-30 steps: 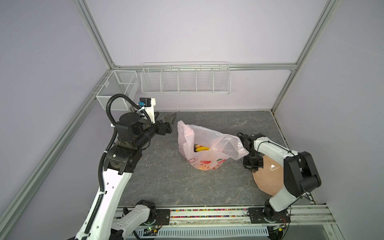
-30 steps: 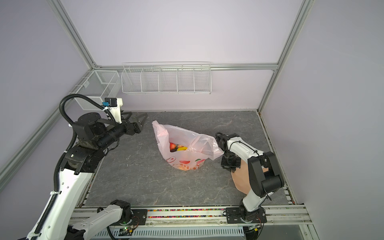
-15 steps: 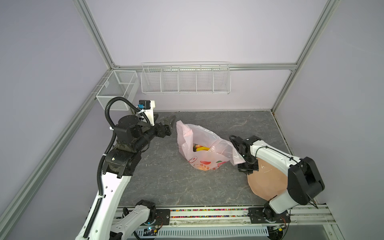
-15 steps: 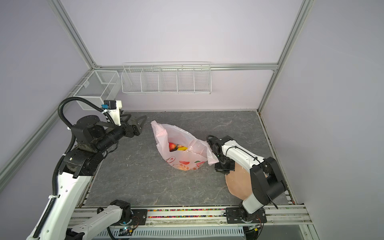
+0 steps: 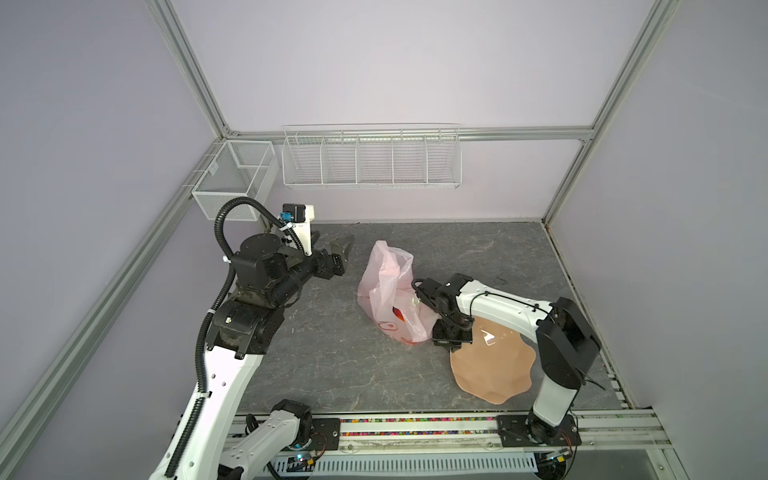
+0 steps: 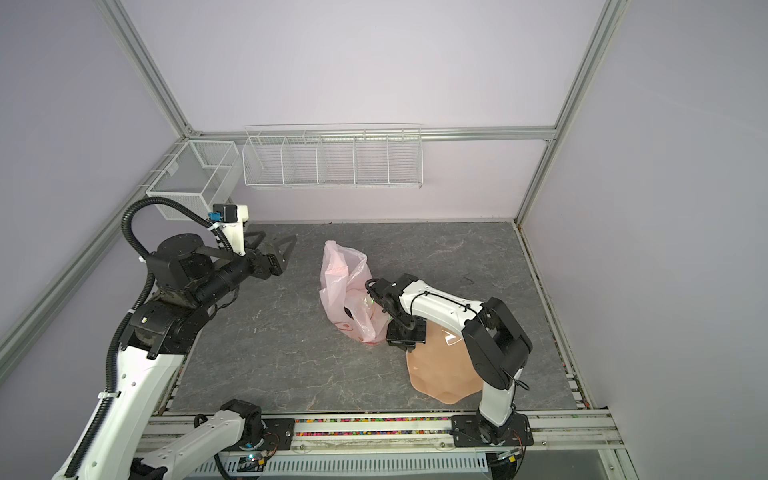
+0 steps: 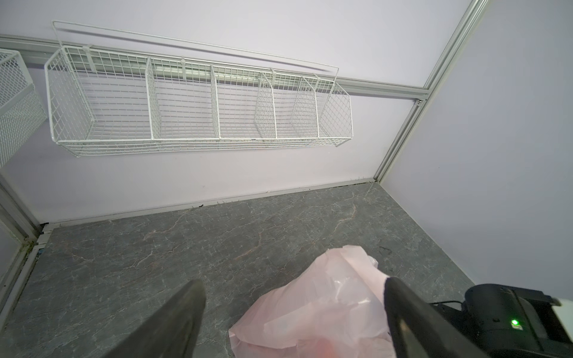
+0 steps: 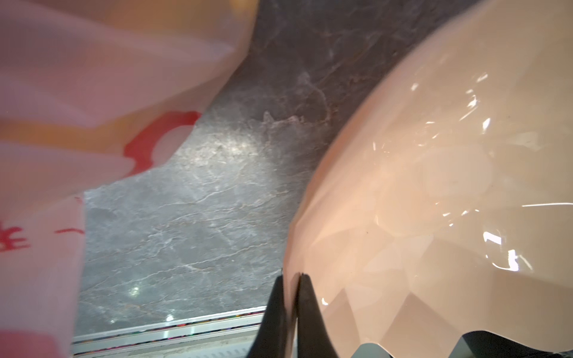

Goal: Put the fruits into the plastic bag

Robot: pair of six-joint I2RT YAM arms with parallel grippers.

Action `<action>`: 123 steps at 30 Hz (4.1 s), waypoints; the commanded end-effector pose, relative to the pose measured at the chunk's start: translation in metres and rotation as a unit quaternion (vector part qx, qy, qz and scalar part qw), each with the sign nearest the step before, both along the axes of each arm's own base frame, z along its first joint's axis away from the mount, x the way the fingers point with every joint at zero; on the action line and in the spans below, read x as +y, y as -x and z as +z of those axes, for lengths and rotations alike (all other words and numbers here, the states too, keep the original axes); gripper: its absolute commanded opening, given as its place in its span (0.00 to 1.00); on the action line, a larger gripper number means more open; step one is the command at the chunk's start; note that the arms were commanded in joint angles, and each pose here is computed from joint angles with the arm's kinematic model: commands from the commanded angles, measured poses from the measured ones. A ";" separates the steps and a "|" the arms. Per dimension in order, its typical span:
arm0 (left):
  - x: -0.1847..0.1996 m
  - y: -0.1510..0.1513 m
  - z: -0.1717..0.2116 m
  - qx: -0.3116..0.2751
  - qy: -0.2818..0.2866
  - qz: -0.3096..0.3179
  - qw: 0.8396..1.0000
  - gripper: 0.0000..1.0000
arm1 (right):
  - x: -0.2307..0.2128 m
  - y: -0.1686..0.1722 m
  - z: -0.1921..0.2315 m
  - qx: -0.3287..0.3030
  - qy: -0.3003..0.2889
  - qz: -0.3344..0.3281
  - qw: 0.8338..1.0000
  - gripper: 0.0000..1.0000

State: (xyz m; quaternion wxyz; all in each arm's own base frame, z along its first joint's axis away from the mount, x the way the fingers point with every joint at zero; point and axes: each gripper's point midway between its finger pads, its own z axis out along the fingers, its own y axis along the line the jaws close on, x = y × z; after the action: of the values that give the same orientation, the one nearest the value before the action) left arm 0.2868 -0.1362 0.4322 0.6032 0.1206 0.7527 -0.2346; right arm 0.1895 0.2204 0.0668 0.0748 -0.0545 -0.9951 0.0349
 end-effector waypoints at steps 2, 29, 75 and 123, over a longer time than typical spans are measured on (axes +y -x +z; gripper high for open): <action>0.002 0.006 -0.004 0.001 -0.008 0.000 1.000 0.90 | 0.045 -0.011 -0.011 -0.008 -0.091 -0.019 0.996 0.09; -0.008 0.011 -0.045 0.052 -0.004 -0.021 0.998 0.90 | -0.096 -0.041 0.070 -0.084 -0.039 -0.066 0.994 0.68; 0.164 -0.042 -0.214 0.035 -0.038 0.338 0.940 0.99 | -0.218 -0.161 0.133 -0.593 0.090 -0.017 0.800 0.89; 0.144 -0.113 -0.314 0.011 -0.083 0.262 0.961 0.99 | -0.224 -0.179 0.063 -0.673 0.109 0.064 0.729 0.89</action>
State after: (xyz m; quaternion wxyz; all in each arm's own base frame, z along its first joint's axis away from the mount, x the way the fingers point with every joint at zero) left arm 0.3917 0.0052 0.1083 0.6140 -0.0381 0.7883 -0.0106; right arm 0.3512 0.0006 0.1059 -0.5840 -0.0127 -0.8069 0.0876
